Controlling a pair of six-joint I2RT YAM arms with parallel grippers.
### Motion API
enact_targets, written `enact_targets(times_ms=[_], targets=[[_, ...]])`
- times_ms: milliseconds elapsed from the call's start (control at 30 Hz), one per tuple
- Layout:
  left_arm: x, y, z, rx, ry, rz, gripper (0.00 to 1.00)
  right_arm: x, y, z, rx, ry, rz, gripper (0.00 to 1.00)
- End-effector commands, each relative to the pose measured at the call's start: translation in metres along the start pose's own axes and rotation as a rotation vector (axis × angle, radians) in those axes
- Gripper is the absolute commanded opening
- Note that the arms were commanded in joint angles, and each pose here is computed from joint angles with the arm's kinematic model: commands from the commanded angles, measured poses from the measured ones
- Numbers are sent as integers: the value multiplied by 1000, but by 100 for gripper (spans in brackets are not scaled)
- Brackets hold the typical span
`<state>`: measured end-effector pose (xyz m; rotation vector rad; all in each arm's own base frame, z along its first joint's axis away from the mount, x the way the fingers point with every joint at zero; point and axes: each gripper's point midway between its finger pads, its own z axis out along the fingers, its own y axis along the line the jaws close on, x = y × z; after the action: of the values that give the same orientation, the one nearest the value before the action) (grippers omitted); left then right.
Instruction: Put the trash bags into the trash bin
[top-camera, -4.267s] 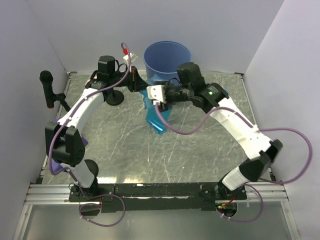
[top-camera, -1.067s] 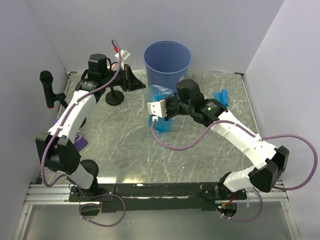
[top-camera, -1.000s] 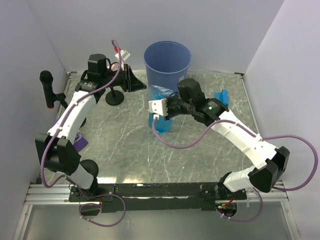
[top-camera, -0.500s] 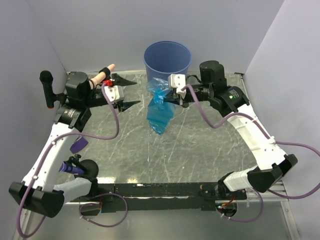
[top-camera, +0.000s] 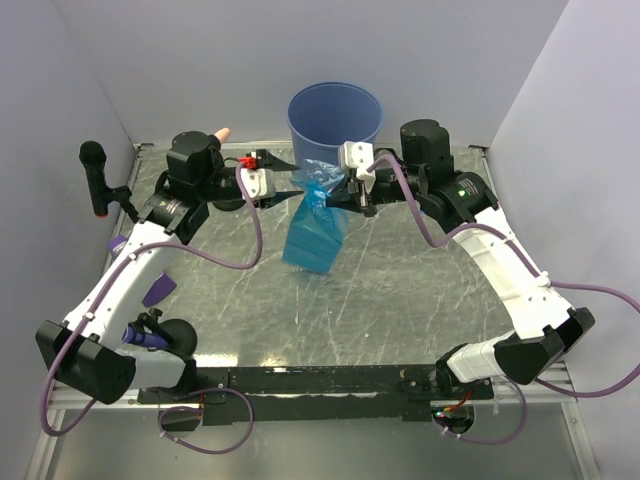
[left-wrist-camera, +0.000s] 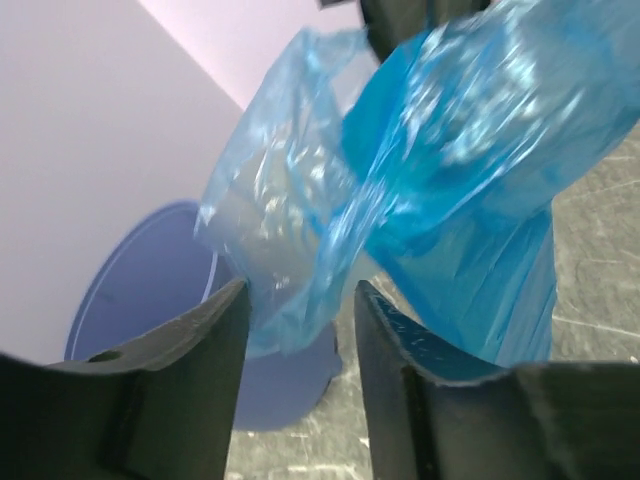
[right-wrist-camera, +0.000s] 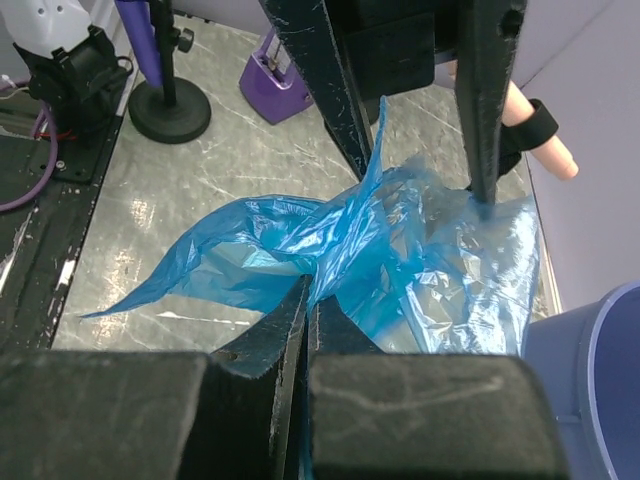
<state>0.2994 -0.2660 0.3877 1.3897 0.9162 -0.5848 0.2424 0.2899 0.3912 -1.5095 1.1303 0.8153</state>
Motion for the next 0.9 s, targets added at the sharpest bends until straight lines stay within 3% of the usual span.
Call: enact_targets(times_ms=[0,167,367,600,733,867], targets=[[-38,1,4,39,-85,119,46,-10,-3,-1,-1,-37,-28,0],[-38,-9,7,77,-71,133,42,-6,-7,2,12,-34,-15,0],[-35,10,2,-130,-24,172,59,-4,-9,1,26,-27,-11,0],[-47,29,-14,-276,-29,248,55,-1,-12,0,39,-19,-3,0],[-45,12,-9,-177,-29,263,42,-1,-15,1,39,-22,-2,0],[-35,-9,-2,-49,-25,212,22,-3,-17,2,39,-26,-1,0]])
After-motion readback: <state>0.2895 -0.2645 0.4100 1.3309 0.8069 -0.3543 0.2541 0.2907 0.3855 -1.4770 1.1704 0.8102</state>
